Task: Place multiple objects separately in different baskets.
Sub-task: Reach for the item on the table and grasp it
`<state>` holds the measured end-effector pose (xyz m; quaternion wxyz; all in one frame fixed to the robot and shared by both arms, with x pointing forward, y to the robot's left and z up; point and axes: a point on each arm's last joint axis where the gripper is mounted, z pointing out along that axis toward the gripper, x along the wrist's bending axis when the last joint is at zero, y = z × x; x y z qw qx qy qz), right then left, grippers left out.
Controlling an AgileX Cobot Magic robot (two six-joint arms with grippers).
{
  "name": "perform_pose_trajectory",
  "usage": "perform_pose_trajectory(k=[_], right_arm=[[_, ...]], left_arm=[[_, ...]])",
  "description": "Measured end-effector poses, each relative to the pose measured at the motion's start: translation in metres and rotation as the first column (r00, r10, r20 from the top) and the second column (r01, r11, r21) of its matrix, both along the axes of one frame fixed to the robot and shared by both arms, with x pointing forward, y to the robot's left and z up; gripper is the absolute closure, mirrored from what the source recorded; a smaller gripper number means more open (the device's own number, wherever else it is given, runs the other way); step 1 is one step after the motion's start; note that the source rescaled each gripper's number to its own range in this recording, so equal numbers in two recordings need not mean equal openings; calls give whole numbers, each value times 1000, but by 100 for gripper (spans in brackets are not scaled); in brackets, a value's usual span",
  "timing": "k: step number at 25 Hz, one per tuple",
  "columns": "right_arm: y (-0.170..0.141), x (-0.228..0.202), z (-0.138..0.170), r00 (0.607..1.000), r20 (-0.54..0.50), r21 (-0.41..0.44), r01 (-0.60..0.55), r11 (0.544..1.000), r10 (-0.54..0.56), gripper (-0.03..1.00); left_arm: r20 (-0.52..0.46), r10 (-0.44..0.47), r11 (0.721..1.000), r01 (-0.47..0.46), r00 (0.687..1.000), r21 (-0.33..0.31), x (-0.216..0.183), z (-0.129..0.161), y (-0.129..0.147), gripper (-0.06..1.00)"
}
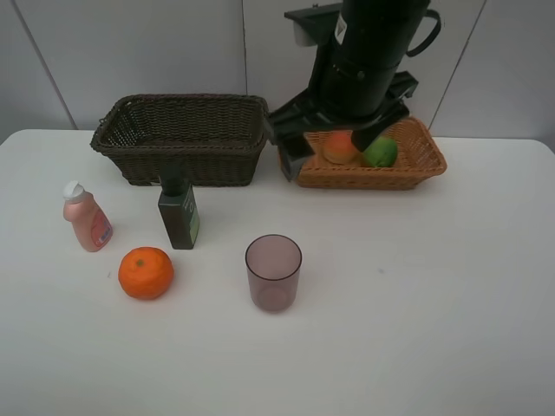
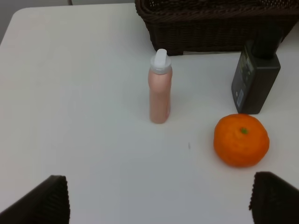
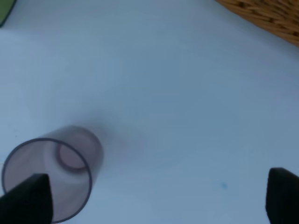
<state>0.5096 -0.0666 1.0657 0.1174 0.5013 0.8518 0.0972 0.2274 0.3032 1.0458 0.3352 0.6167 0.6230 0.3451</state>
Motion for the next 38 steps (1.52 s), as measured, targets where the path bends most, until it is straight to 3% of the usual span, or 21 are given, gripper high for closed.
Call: perform_pose_trajectory(k=[9,15,27,38], right_arm=[[15,-15,-1,998,-22,6,-50,999,50,-1],[5,-17,-1,999,-44,-11,-30,999,29,-1],[-98,-38,6,984,-5,34,179,983,-179,-1],[-191,-105,30,890,83,183,428,885,-448,-1]], left_arm=[[0,0,1000,0,1000,0,0,0,0,-6],[0,0,1000,0,1000,0,0,0,0,-6],[0,0,1000,0,1000,0,0,0,0,-6],[0,0,1000,0,1000,0,0,0,0,-6]])
